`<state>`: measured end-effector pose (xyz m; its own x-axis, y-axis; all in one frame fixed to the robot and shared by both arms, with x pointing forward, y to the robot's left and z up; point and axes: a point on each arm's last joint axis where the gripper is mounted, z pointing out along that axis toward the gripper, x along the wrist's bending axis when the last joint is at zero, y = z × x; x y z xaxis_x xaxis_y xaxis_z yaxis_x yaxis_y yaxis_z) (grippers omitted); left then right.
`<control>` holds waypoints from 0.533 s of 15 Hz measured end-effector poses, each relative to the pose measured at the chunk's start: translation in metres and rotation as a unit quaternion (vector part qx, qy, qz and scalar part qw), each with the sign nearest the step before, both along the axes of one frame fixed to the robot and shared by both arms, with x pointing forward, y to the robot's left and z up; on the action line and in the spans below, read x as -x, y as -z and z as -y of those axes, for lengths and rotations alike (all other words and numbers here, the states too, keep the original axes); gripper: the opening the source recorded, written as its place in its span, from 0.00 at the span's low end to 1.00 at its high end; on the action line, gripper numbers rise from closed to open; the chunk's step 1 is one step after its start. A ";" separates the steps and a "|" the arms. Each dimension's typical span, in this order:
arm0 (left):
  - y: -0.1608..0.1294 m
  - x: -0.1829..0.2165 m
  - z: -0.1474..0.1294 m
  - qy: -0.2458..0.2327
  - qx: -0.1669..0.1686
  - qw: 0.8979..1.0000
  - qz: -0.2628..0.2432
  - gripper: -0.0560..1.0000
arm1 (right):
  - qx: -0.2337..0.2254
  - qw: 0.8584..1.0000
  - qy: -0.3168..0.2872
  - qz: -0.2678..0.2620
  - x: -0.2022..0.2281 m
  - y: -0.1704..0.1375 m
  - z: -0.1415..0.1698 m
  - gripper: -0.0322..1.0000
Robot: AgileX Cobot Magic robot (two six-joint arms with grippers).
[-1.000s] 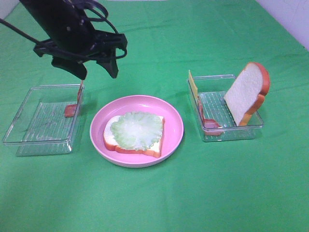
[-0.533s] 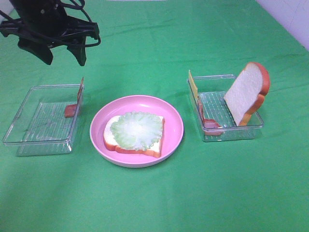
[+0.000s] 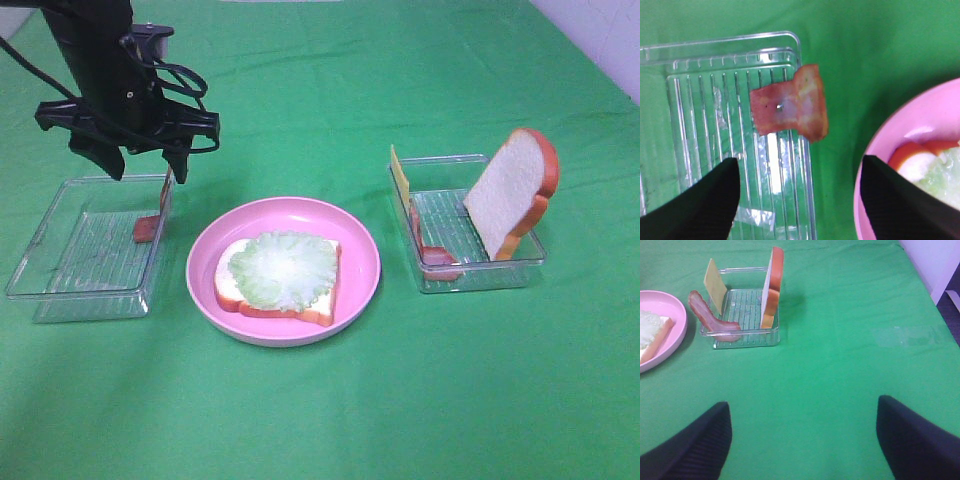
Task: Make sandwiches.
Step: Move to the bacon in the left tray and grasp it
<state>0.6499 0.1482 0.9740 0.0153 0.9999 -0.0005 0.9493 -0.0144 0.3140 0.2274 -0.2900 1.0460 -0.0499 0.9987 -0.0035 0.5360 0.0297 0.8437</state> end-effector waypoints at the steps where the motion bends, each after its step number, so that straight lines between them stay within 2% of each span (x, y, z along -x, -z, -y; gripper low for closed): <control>1: 0.005 -0.003 0.001 0.001 0.003 1.000 0.007 0.67 | 0.000 1.000 0.000 0.000 0.000 0.000 0.000 0.76; 5: 0.022 -0.008 0.003 0.003 0.000 1.000 0.002 0.66 | 0.000 1.000 0.000 0.000 0.000 0.000 0.000 0.76; 8: 0.024 -0.010 0.004 0.006 0.001 1.000 0.012 0.63 | 0.000 1.000 0.000 0.000 0.000 0.000 0.000 0.76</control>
